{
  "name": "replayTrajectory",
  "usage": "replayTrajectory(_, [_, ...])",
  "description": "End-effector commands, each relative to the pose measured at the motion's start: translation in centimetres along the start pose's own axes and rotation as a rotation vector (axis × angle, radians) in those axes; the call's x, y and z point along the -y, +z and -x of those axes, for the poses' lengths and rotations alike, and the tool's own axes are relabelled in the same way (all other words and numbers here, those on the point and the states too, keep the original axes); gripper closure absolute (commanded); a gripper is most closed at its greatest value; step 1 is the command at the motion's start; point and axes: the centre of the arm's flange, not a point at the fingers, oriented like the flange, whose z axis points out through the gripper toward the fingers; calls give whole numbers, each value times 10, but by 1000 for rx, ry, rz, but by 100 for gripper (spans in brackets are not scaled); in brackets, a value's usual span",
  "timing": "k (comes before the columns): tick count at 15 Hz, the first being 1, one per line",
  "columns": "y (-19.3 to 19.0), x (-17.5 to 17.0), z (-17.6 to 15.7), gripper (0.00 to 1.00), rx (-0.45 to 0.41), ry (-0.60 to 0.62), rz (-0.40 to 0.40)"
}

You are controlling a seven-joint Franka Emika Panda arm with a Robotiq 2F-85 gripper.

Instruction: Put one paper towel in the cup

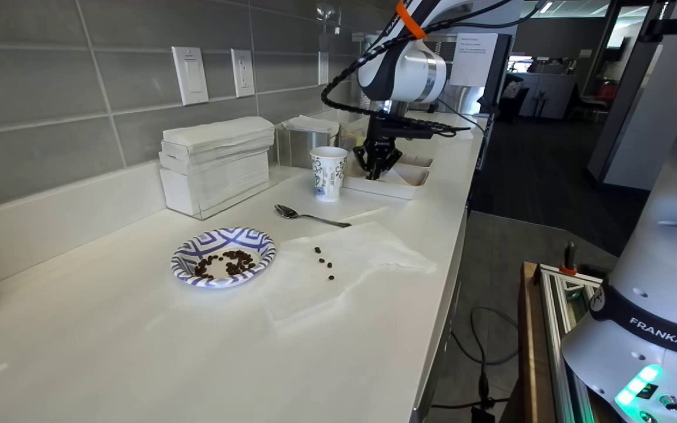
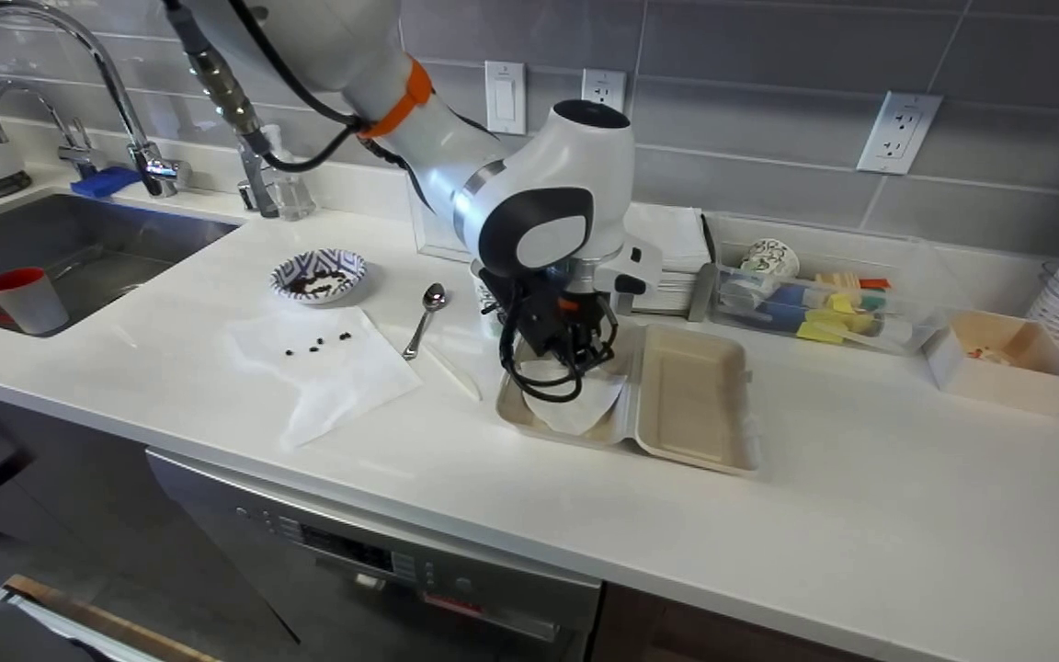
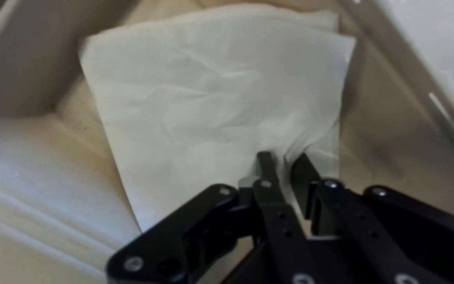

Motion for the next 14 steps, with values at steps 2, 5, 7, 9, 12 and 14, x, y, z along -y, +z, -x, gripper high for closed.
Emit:
replayTrajectory(2, [4,-1,-2,100,-10,-9,-2])
replayTrajectory(5, [-9,0,3,100,-12,-5,5])
replayTrajectory(7, [-26,1,8,100,-28,-4,3])
replayTrajectory(9, [-42,3,9,100,-44,-6,-5])
replayTrajectory(12, [-63,10,14,100,-55,-26,-26])
replayTrajectory(14, [-74,15,19,100,-49,-45,-41])
